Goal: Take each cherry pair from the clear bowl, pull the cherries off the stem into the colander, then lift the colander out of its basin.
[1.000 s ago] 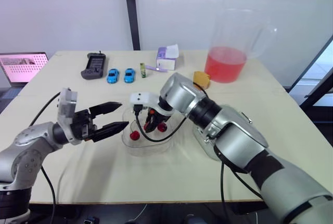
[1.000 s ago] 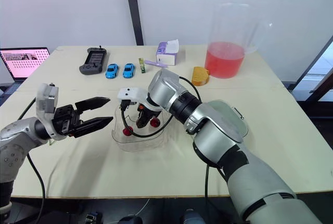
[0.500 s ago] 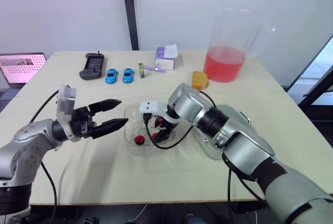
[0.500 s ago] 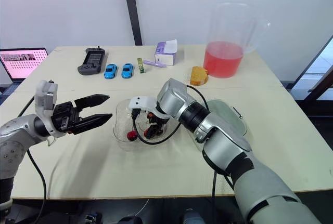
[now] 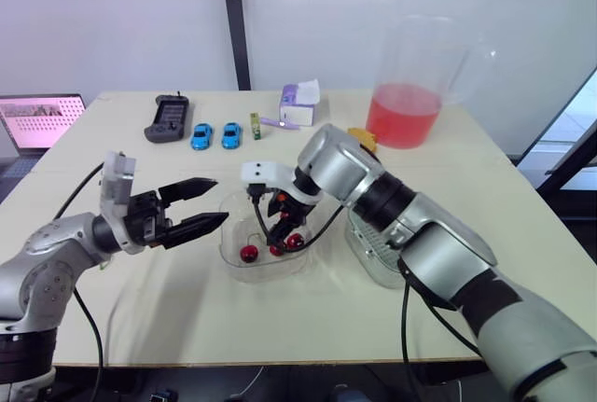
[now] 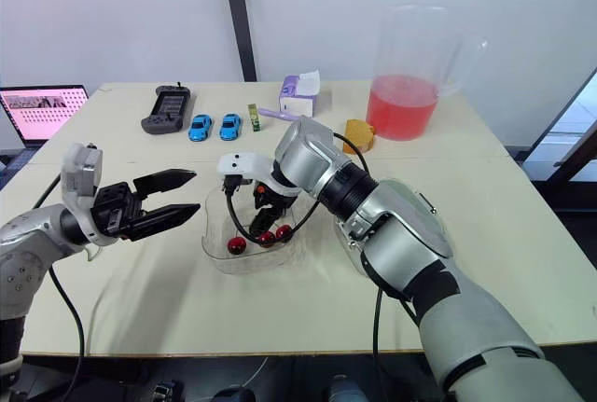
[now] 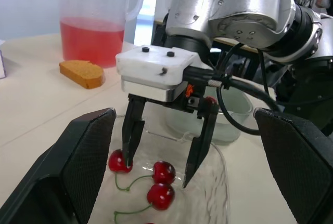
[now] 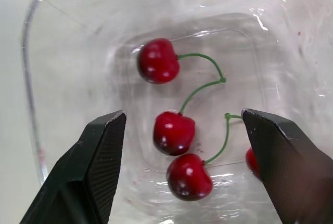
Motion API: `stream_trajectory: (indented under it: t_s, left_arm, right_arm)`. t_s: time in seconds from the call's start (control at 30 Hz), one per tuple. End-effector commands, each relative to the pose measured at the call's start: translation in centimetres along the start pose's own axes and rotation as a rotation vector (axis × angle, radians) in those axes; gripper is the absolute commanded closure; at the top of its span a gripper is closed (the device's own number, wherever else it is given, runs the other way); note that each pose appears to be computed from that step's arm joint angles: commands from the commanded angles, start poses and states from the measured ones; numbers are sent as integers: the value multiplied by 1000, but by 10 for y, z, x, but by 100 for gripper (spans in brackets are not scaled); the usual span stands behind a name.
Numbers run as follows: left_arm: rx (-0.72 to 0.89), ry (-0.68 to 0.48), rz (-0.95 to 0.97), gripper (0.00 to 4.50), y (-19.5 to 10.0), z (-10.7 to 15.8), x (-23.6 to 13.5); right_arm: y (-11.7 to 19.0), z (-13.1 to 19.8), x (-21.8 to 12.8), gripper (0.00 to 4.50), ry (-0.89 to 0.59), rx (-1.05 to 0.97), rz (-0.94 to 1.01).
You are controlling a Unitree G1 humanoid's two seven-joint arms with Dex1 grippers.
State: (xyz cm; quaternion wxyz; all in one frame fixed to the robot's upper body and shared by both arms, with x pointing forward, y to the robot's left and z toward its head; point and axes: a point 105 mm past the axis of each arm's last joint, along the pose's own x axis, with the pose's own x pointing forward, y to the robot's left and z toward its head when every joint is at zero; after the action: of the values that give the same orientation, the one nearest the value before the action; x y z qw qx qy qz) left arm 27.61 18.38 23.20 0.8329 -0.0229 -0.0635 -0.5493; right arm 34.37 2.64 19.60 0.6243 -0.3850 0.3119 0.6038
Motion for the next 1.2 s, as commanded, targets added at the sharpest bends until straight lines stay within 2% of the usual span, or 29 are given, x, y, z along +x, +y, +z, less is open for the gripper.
stream_trajectory:
  t_s: [0.03,0.27,1.13,1.2]
  left_arm:
    - [34,-20,-3,0,-2,12,-3]
    - [31,-20,4,0,-2,11,-4]
    - [26,-18,14,0,-5,10,-5]
    - [27,-19,13,0,-6,10,-5]
  right_arm:
    - [11,4,3,74,-8,-25,25]
    - [15,-5,13,74,19,-11,31]
    - [-3,-30,31,74,88,-9,-16]
    - [-2,-28,31,128,84,-21,-13]
